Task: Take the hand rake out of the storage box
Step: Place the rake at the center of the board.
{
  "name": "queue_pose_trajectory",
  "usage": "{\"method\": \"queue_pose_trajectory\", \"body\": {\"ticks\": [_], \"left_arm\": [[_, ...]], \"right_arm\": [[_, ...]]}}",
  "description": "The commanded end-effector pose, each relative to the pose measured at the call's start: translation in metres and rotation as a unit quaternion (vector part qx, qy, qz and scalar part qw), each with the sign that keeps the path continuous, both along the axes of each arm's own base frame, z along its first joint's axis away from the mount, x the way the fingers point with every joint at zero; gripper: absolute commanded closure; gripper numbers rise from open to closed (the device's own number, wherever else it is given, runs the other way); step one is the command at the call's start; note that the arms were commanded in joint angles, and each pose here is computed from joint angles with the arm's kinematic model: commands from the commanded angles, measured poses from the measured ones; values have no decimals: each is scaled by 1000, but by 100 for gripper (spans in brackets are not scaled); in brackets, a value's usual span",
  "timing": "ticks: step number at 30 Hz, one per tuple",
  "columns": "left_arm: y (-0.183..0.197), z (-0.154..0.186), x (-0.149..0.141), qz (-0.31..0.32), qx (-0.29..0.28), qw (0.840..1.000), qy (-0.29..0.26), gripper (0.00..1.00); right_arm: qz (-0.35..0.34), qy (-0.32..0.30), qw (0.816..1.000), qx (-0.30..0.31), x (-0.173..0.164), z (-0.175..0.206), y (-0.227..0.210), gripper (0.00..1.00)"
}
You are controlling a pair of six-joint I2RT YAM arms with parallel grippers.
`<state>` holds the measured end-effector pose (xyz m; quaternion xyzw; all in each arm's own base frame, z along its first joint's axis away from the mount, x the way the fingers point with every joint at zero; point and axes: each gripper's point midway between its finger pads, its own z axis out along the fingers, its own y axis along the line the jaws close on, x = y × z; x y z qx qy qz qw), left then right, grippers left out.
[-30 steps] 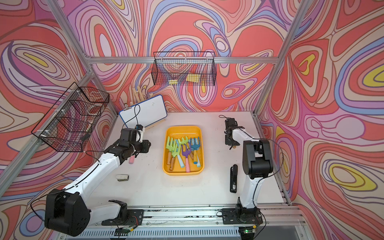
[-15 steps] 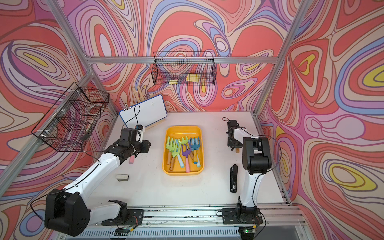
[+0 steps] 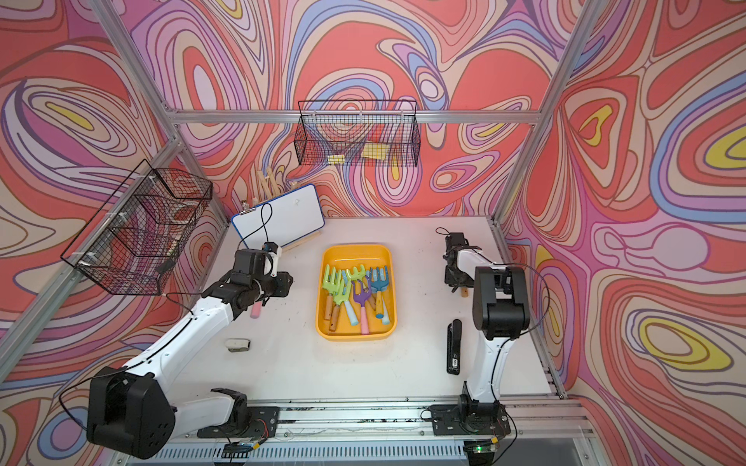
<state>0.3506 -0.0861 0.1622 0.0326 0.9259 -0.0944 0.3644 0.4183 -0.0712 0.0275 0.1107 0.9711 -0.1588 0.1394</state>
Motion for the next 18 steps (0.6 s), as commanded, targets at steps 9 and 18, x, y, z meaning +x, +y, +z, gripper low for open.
{"method": "queue_pose_trajectory", "body": {"ticks": [9, 18], "left_arm": [[-21, 9, -4, -28, -29, 999, -4, 59], [-46, 14, -9, -53, -35, 998, 2, 59]], "right_arm": [[21, -166, 982, 90, 6, 97, 32, 33], [101, -271, 929, 231, -4, 165, 95, 20]]}}
